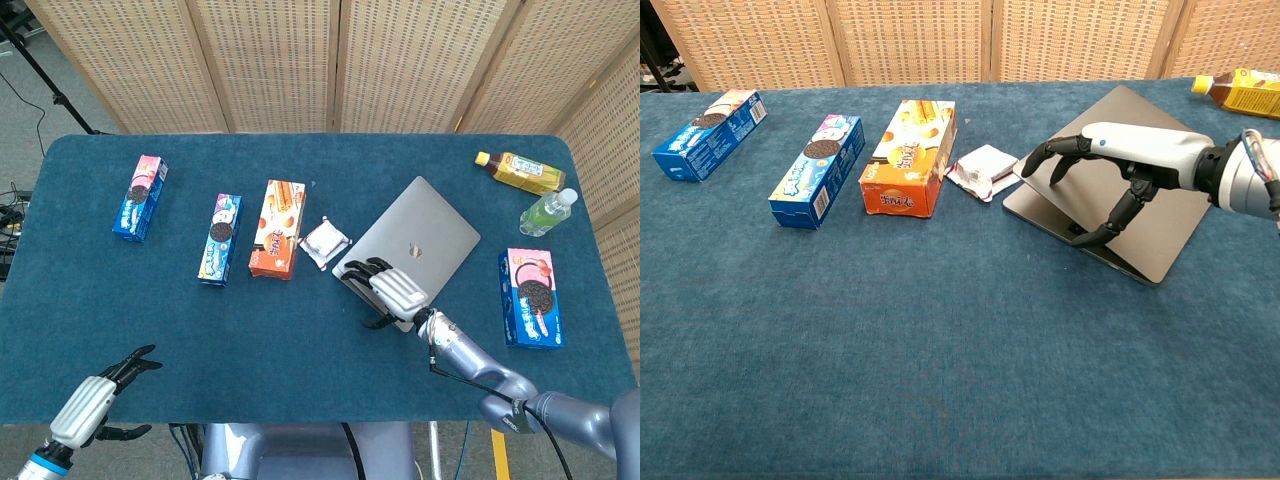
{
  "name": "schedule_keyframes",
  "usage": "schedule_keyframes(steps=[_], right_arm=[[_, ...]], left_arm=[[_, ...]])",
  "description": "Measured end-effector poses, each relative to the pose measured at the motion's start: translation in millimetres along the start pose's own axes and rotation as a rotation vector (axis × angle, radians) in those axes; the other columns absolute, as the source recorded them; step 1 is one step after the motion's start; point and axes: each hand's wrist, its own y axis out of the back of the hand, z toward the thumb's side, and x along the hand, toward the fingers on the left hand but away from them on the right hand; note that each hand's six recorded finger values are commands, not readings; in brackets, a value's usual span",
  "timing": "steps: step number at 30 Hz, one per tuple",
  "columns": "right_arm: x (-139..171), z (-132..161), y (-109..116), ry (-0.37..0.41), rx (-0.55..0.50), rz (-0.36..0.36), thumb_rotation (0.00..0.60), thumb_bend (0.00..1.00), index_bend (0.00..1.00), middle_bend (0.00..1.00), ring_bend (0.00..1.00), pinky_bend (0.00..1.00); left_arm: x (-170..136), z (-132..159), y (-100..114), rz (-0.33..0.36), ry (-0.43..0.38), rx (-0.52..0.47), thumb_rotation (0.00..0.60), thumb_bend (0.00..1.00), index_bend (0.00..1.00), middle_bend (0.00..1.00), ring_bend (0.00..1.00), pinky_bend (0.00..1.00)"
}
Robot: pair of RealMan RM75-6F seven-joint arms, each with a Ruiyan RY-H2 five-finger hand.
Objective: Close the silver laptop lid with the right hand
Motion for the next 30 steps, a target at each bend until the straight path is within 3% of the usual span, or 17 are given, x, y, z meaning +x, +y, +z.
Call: schedule_keyframes(steps=[30], right_arm=[[-11, -11, -29, -0.019, -0.017, 0.053, 0.600, 0.22, 0.19, 0.11, 0.21, 0.09]], left_arm=[[1, -3, -6, -0.023, 0.005, -0.001, 0.600, 0.01, 0.23, 0.12, 0.20, 0.29]])
